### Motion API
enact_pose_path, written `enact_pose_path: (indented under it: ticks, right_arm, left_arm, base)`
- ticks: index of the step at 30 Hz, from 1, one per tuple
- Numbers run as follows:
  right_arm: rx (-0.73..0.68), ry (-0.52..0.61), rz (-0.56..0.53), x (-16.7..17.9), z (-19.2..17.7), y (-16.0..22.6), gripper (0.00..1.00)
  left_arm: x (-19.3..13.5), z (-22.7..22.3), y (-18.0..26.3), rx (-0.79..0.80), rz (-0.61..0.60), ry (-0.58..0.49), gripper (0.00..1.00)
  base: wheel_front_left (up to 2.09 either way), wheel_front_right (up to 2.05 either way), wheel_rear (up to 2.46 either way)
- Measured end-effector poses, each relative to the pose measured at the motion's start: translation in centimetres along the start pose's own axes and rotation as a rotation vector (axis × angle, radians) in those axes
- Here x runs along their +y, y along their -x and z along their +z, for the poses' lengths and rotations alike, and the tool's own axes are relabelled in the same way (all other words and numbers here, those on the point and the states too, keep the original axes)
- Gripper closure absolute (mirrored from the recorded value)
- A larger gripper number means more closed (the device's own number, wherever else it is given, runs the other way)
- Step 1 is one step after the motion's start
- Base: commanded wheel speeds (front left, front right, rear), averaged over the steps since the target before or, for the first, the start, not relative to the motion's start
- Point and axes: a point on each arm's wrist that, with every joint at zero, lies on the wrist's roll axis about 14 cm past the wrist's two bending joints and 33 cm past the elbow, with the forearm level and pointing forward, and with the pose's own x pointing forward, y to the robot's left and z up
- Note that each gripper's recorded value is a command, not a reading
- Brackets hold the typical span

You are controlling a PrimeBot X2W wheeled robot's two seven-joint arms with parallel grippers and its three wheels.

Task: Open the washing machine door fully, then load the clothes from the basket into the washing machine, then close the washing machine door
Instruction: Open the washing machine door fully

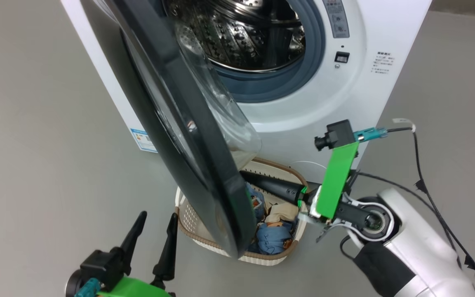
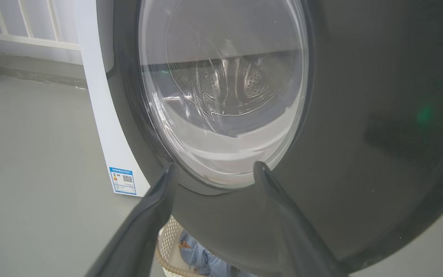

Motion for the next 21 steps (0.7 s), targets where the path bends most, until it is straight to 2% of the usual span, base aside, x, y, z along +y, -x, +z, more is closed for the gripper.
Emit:
enact_pose_path:
  ticks: [10,12,13,14,21]
  right_arm:
    - [0.017,0.005,0.019,1.2,-1.5,-0.8,1.0]
    - [-0.007,0.016,0.004,1.0,-1.2,-0.6,0.59]
    - [-0.021,0.021,-0.003,0.9,-1.0,-0.4,0.44]
    - [-0.035,0.02,-0.009,0.7,-1.0,-0.2,0.0]
    - [-0.139,-0.018,-0.107,-2.3,-1.0,2.8,0.0]
  left_arm:
    - [0.4,0.4,0.8,-0.014,0.017,-0.001,0.0]
    - [0.4,0.5,0.8,-0.017,0.014,-0.003,0.0]
    - [0.3,0.5,0.8,-0.017,0.009,-0.005,0.0]
    - [0.1,0.4,0.8,-0.015,0.004,-0.008,0.0]
    - [-0.2,0.1,1.0,-0.002,-0.018,-0.016,0.0]
  base:
    - [0.0,0.0,0.0]
    - [0.0,0.0,0.0]
    - [0.0,0.0,0.0]
    - [0.0,0.0,0.0]
    - [0.0,0.0,0.0]
